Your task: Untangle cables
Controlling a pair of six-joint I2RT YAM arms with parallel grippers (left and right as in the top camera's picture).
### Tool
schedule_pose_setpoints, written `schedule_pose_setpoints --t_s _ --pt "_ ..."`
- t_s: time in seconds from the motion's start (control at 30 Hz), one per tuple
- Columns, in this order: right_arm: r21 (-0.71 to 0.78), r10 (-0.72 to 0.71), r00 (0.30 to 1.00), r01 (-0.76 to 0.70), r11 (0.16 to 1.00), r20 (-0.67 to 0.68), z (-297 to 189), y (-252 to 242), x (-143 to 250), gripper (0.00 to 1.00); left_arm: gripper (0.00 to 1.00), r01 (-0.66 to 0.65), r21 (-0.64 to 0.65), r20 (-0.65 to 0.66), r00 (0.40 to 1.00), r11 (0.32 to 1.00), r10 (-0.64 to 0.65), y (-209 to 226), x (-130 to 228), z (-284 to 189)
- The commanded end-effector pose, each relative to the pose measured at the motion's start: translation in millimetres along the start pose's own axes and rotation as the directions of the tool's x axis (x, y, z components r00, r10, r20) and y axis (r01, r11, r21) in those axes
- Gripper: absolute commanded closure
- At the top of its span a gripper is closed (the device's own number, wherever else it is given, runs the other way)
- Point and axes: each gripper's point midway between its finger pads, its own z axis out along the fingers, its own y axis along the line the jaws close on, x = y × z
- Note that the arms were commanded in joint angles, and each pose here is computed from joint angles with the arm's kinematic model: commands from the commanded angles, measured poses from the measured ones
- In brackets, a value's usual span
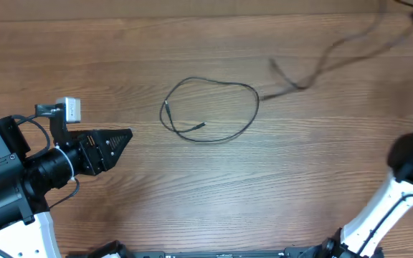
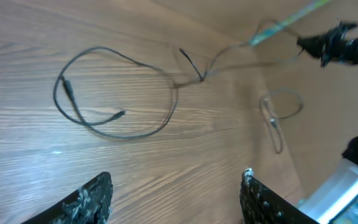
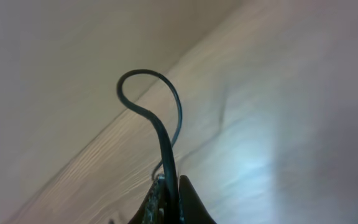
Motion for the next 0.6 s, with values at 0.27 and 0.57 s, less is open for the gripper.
schedule_pose_setpoints --t_s 0.27,0.57 --pt "0.125 0.264 0.927 -0.305 0.944 0.265 -118 -186 -70 0.65 0.37 -0.037 0.065 0.019 0.999 0.997 0.036 -10 -5 0" --pt "-0.200 0.181 0.966 -0.143 0.969 0.186 -130 -132 -70 0.00 0.36 -0.048 0.080 0.005 0.999 0.996 0.048 -15 -3 3"
